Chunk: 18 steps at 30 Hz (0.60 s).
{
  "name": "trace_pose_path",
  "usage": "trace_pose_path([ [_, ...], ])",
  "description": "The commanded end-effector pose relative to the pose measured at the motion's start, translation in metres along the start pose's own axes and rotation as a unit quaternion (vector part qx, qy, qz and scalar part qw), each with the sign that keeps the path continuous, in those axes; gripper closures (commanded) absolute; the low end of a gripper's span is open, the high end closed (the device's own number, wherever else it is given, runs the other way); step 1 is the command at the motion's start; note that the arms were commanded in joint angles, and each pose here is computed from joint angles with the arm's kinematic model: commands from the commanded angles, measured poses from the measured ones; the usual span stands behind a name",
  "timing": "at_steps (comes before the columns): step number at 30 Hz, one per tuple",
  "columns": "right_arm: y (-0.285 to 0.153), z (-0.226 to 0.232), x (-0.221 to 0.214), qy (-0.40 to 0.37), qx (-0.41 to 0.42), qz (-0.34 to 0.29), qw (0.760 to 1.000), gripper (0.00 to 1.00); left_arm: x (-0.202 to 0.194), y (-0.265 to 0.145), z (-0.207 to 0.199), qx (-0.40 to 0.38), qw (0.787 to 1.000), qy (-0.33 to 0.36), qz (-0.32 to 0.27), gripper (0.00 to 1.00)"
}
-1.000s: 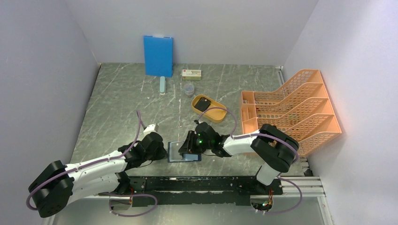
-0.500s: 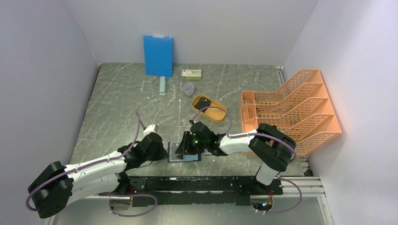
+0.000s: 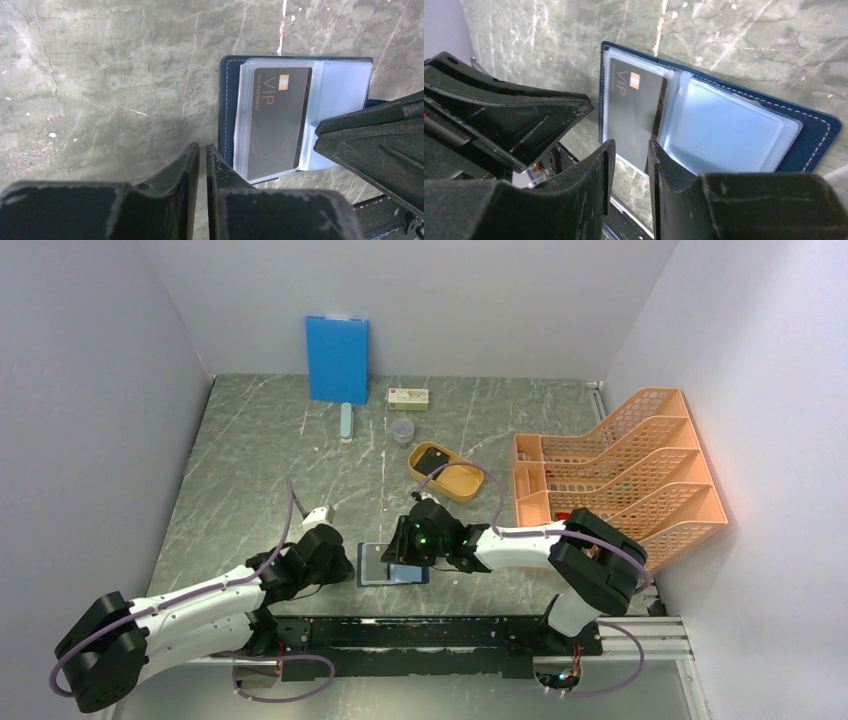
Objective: Put the credit cards into the card holder
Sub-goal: Insert the credit card into the card holder.
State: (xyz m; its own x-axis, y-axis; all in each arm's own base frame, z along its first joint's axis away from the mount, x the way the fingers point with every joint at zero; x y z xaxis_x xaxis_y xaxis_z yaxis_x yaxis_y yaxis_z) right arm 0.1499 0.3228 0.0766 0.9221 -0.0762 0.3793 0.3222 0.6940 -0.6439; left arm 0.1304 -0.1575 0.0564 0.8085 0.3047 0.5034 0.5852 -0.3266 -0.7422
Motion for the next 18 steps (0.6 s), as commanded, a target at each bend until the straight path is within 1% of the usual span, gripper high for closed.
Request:
trace_pose_path([
  [1,0.006,-0.014,-0.006,0.0,-0.029,0.007,1.0,0.66,-0.002,0.002,0.004,0.008,1.0,0.004,0.005,0.84],
  [15,0.019,-0.004,-0.016,0.002,0.003,0.039,0.999,0.67,-0.008,0.005,0.005,0.0,1.0,0.0,0.014,0.84],
  [18,0.021,-0.001,-0.016,0.0,0.005,0.038,0.999,0.67,-0.009,0.006,0.005,-0.001,1.0,0.0,0.016,0.84],
])
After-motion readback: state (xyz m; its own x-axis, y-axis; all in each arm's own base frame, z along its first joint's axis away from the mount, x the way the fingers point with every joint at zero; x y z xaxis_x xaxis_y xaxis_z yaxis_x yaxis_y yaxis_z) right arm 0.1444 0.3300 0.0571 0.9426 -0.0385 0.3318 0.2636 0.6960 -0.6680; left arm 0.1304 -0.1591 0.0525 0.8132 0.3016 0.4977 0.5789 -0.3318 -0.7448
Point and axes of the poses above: each gripper's point midway between its finger pads, its own y axis out along the fingers, its own z axis along the line the jaws close on, x = y × z, the point moved 5 cm from there along -y, back along the fingers, and after that the axes turned 2 degrees about -y, right-handed, at the moved point
